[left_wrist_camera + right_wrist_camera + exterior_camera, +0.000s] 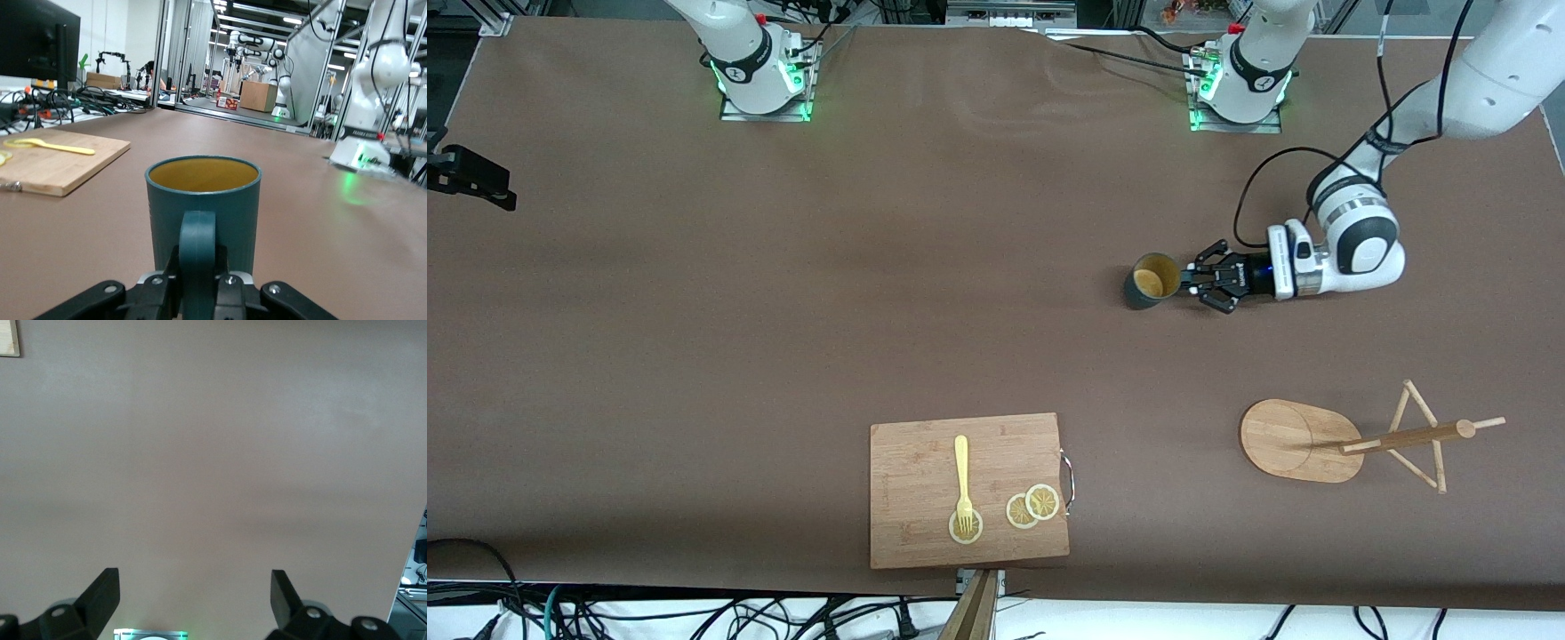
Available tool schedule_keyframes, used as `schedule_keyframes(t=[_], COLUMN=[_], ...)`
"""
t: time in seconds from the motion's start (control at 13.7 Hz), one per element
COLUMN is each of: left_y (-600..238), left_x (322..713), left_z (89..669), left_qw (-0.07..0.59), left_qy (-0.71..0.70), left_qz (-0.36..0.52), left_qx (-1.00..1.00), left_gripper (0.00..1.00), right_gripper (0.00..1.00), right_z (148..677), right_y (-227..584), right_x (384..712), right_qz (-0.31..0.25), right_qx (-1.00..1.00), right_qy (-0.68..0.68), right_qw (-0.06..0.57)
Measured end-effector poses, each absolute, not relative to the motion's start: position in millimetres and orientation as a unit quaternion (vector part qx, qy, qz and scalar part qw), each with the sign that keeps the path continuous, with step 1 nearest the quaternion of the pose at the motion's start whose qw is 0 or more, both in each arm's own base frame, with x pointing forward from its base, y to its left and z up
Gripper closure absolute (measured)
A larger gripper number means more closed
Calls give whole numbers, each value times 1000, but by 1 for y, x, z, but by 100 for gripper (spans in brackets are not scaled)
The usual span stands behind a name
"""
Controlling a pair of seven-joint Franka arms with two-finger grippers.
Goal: Pass cup and hang on rack
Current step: 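Close the left gripper on the teal mug's handle, then lift the mug with the left gripper and carry it toward the rack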
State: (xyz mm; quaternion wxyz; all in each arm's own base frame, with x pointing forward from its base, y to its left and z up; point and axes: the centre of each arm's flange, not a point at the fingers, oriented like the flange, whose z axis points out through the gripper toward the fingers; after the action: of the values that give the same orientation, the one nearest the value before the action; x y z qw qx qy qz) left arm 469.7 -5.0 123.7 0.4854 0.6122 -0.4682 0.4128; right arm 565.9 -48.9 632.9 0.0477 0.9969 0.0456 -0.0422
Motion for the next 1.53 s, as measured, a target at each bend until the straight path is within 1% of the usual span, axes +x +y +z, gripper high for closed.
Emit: schedule_keyframes(t=[0.15, 0.44, 0.87, 1.09, 1.24, 1.53], left_y=[28, 73, 80, 102, 116, 137], left_x=[468, 465, 458, 452, 456, 465], left_z=[135, 171, 190, 198, 207, 226], left_qw=[497, 547, 648, 688, 708, 731], left_qy=[-440, -344, -172, -73, -15, 57], left_qz=[389, 329, 190, 138, 108, 57], left_qx=[639, 689, 717, 709, 698, 677], left_gripper=[79, 79, 79, 79, 79, 79], right_gripper=[0, 0, 0, 0, 0, 0], right_z=[633, 633, 633, 633, 633, 633], right_y=[-49, -47, -43, -43, -43, -43], right_x=[566, 566, 567, 567, 567, 567], right_qz=[-42, -41, -41, -40, -40, -40], right_qx=[997, 997, 997, 997, 997, 997], right_qy=[45, 45, 45, 45, 45, 45], right_qw=[48, 43, 41, 40, 40, 40])
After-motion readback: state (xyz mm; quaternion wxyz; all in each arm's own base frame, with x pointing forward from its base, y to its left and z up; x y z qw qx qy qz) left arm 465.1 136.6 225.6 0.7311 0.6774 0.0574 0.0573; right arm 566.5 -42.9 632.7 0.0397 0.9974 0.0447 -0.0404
